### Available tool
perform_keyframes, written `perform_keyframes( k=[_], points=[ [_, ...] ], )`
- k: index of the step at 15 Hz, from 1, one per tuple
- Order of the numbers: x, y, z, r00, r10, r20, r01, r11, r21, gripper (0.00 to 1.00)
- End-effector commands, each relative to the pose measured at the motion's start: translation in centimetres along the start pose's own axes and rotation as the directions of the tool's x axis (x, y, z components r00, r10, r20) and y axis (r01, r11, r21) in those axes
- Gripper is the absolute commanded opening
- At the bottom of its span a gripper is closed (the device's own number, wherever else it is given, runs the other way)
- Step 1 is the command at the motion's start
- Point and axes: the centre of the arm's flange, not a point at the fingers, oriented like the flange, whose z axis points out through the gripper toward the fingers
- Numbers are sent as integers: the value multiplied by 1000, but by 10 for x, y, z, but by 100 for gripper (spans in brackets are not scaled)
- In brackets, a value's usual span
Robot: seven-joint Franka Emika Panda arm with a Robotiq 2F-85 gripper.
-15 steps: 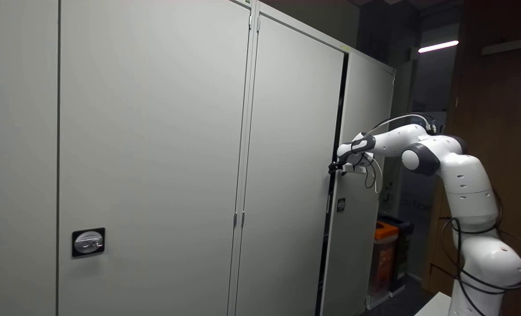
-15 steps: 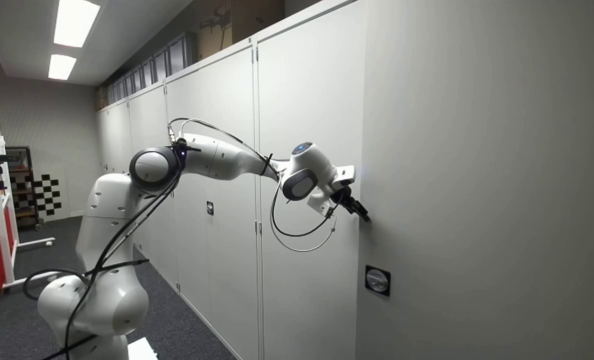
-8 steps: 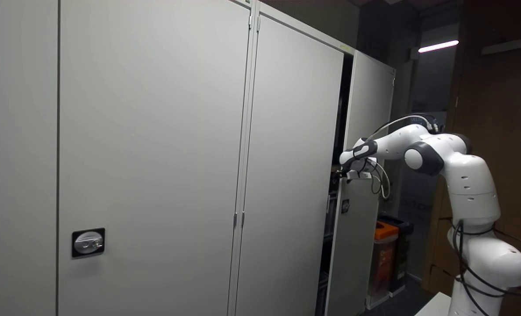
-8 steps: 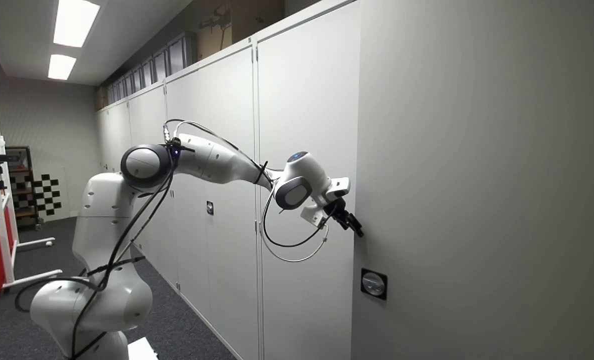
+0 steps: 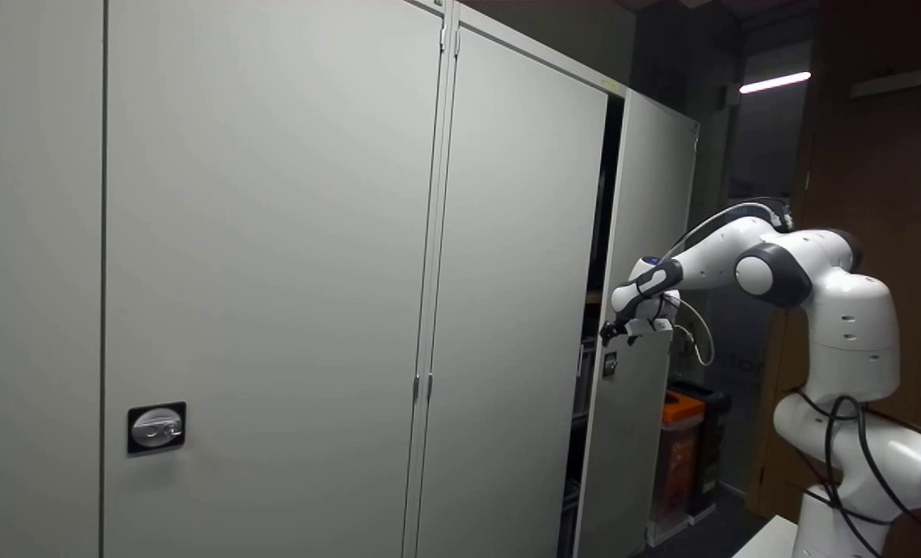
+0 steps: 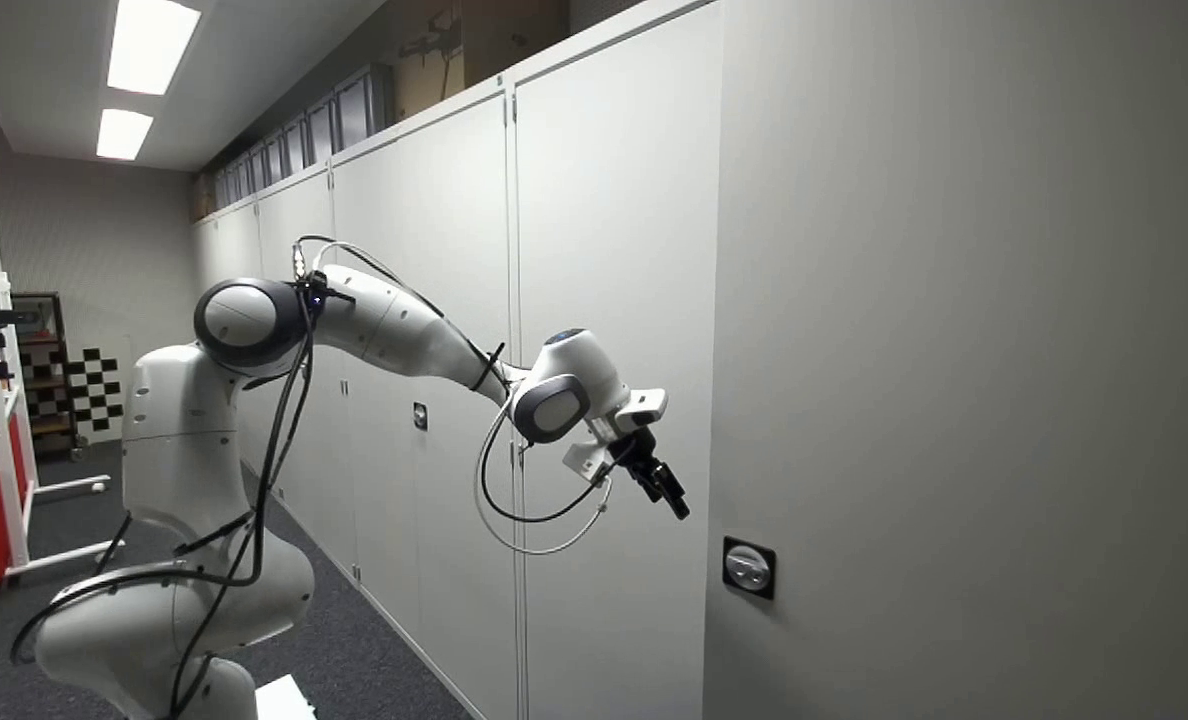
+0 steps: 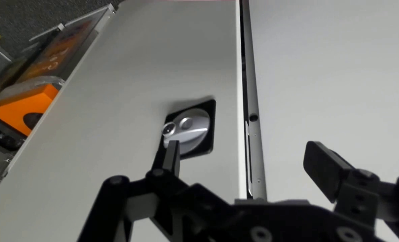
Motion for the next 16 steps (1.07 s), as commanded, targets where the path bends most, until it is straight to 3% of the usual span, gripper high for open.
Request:
perform_keyframes(
  k=[1, 12, 16],
  points=[
    [-55, 20, -39, 998, 16, 53, -16, 1000, -6, 100],
    [-100, 96, -65, 980, 81, 182, -98, 991, 86, 100],
    [-108, 124, -58, 973, 107, 206, -130, 986, 103, 100]
  ],
)
